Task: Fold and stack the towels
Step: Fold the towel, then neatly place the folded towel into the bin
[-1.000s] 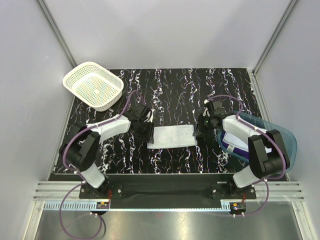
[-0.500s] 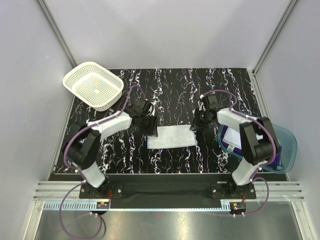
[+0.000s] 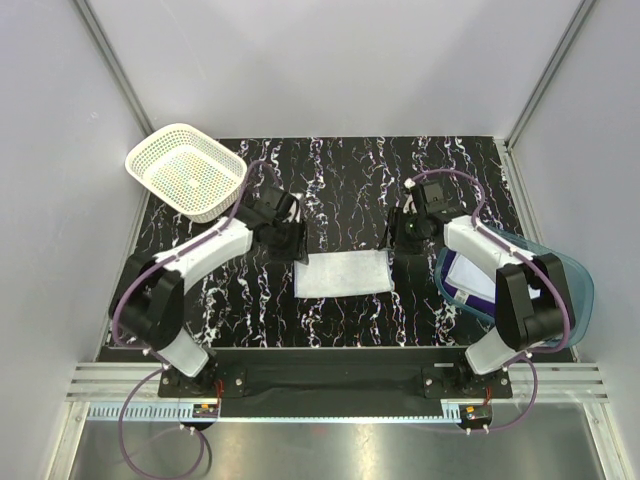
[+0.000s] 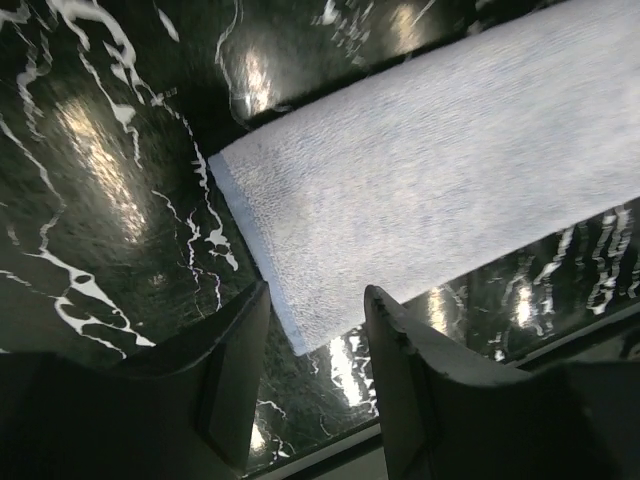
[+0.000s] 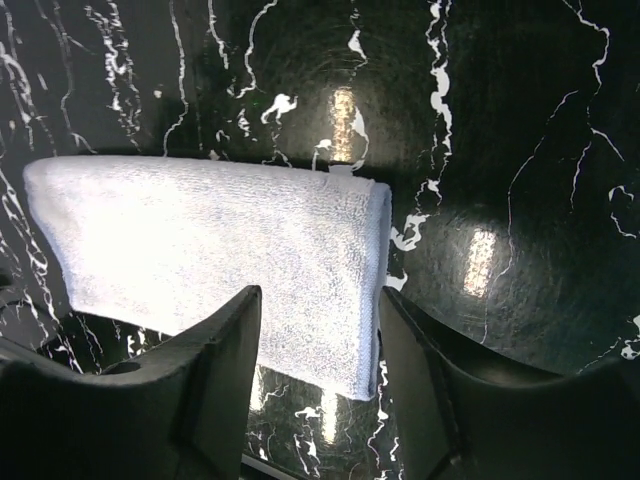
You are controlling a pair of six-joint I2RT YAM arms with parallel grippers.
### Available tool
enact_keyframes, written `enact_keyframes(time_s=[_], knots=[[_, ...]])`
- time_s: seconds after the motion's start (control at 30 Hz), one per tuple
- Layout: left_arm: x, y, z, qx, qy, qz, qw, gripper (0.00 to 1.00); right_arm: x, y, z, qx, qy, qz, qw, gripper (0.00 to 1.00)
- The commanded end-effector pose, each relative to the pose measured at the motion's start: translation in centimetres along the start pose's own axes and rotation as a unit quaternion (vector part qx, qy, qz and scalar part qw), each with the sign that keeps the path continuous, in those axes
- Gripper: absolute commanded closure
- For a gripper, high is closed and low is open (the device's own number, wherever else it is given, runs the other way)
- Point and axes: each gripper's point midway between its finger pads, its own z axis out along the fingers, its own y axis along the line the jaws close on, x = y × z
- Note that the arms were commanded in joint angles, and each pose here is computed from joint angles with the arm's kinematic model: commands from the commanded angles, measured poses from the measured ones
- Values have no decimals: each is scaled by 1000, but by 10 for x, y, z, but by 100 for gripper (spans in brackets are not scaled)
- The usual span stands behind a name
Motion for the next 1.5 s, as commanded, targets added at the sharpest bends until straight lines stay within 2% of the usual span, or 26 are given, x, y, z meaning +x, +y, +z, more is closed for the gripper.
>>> enact_keyframes(time_s=[0.0, 0.1, 0.27, 0.43, 0.77, 1.0, 1.17, 1.23, 1.3, 1.4, 1.47], knots=[[-37, -14, -46, 9, -84, 24, 996, 52, 17, -1, -3, -5, 20, -10, 1000, 41], [-38, -21, -43, 45, -102, 19, 994, 52, 29, -3, 7, -17, 38, -11, 999, 38], [-14, -32, -18, 109, -64, -7, 992, 53, 34, -8, 18, -13, 50, -7, 999, 37], [1, -13, 12, 77, -32, -25, 996, 54, 44, -7, 28, -29, 64, 2, 998, 36], [20, 6, 41, 43, 4, -50, 998, 56, 61, -6, 43, -52, 80, 20, 995, 38], [24, 14, 40, 20, 8, -59, 998, 56, 68, -7, 40, -56, 77, 23, 995, 52], [25, 18, 39, 8, 6, -65, 998, 56, 62, -2, 39, -69, 61, 29, 995, 70], [25, 18, 37, 8, 5, -67, 998, 56, 62, 1, 39, -76, 57, 31, 995, 73], [22, 16, 34, 7, 3, -66, 998, 56, 60, 5, 37, -86, 50, 32, 995, 84], [7, 14, 16, -2, -12, -56, 998, 55, 56, 5, 31, -81, 39, 35, 995, 100], [-12, 17, -5, -19, -42, -49, 998, 53, 54, 3, 20, -64, 33, 40, 997, 100]])
